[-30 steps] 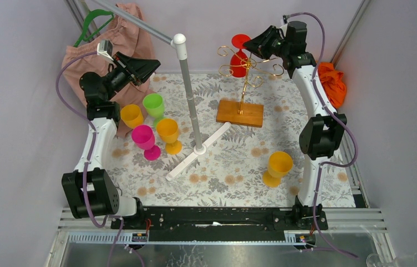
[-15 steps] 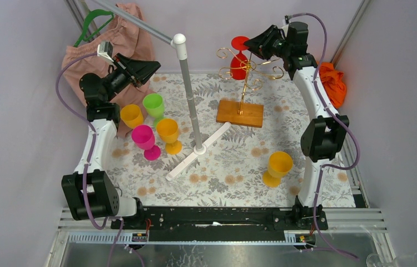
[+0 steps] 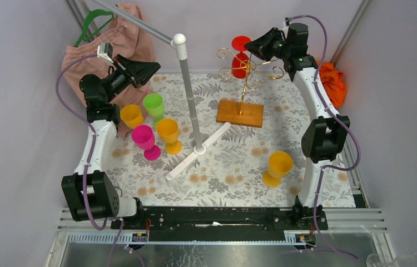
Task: Take the wine glass off the wine glass rack
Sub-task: Pick up the wine glass from the wine rack.
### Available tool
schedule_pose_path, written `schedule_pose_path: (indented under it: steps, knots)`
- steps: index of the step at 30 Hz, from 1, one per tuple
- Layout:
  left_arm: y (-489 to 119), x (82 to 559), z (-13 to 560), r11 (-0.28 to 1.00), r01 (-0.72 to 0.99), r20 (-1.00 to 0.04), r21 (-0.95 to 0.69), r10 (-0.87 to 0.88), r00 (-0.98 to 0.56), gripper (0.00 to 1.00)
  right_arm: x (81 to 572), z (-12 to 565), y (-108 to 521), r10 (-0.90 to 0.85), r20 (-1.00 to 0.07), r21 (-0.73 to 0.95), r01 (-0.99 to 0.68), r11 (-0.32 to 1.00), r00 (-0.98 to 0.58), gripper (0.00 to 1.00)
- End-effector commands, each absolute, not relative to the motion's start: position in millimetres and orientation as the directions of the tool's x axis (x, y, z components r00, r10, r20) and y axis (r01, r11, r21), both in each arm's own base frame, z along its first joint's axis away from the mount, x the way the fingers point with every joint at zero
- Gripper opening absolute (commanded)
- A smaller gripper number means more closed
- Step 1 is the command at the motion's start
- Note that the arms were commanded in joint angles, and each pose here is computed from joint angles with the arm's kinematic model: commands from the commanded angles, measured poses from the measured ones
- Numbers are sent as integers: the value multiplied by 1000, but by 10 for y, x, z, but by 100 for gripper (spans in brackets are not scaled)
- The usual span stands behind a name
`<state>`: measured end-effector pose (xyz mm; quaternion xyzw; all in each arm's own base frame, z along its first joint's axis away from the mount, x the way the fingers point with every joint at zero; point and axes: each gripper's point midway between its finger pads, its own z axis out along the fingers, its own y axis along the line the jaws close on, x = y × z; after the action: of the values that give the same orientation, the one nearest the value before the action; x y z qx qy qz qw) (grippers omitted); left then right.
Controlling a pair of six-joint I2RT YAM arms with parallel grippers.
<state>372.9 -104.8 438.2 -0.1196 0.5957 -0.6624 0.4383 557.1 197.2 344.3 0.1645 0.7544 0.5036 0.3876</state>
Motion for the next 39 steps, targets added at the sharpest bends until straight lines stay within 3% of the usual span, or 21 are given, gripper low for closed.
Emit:
schedule_pose_path:
  steps: [1,7,15,25,32,39]
  knots:
    - [-1048,3625,4411,112,467,-400,-877,-709,-581,24,5428,3849,1948,659,-455,882,-201,427,-599,22]
    - [-1042,3628,4396,112,463,-397,-879,-709,-583,24,5405,3930,1947,669,-444,889,-203,409,-597,19]
    - [-1053,3610,4401,108,462,-396,-880,-703,-590,24,5407,3912,1973,687,-385,917,-174,358,-616,0]
    - [-1053,3622,4382,106,450,-387,-887,-702,-598,24,5332,4138,2071,709,-224,975,-165,152,-668,0]
    - [-1059,3615,4364,109,444,-387,-889,-698,-603,24,5228,4464,2062,713,-243,967,-220,126,-657,0]
    - [-1056,3625,4350,110,440,-384,-891,-699,-603,25,5291,4402,2053,714,-252,966,-209,150,-654,0]
